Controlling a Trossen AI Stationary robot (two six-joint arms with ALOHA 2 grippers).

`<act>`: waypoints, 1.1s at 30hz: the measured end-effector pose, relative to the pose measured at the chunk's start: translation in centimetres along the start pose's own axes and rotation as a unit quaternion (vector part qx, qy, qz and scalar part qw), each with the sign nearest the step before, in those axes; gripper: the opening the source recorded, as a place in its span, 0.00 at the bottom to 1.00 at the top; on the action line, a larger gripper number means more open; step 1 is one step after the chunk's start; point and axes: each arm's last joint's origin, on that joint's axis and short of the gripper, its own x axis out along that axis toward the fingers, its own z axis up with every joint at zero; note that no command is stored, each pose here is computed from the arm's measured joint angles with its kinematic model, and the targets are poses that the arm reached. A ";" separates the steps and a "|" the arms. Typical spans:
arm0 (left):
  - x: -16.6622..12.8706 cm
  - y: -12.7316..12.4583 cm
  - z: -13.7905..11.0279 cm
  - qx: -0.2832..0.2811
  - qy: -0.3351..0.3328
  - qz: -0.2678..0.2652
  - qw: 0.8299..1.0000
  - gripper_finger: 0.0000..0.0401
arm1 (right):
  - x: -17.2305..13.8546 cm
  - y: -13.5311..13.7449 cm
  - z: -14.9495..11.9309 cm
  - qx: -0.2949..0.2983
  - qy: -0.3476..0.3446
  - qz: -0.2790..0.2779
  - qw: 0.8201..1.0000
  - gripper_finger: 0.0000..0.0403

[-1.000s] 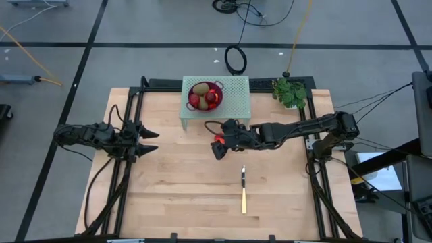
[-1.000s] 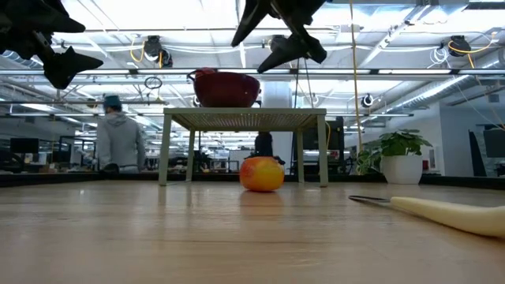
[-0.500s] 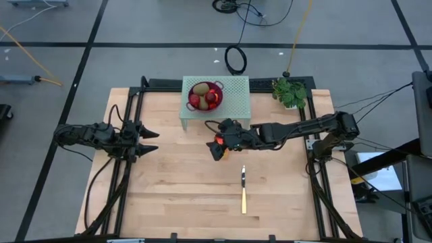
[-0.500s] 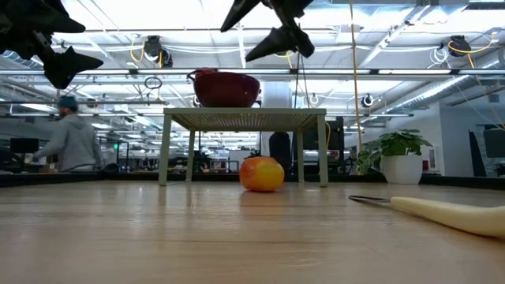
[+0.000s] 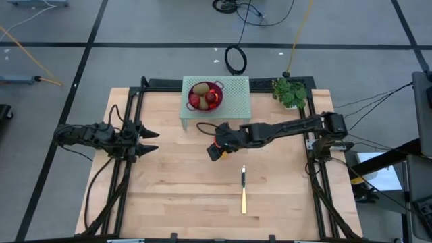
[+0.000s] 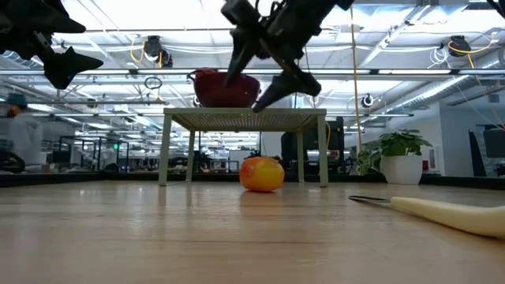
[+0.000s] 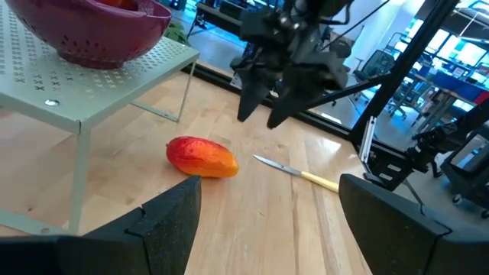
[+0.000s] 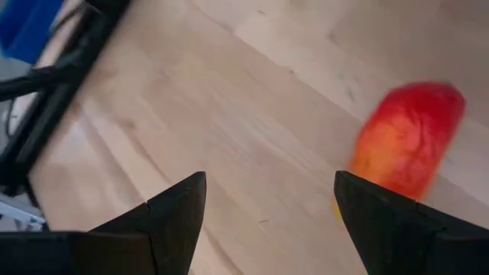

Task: Pick & Place Fruit
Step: Put the mango into violet strainer bowl on the shelf

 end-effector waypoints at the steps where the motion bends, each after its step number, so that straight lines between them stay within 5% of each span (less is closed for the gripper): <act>1: 0.0 0.0 0.0 0.000 0.000 0.000 1.000 0.77 | 0.2 -0.2 0.0 0.003 0.004 -0.007 1.000 0.69; 13: 0.0 0.0 -0.1 0.001 0.003 0.001 1.000 0.77 | 0.1 -2.4 -0.2 0.016 0.021 -0.115 0.993 0.69; 33: 0.0 0.0 0.0 0.000 0.000 0.005 1.000 0.77 | 5.9 -5.1 0.3 0.032 0.031 -0.164 0.985 0.69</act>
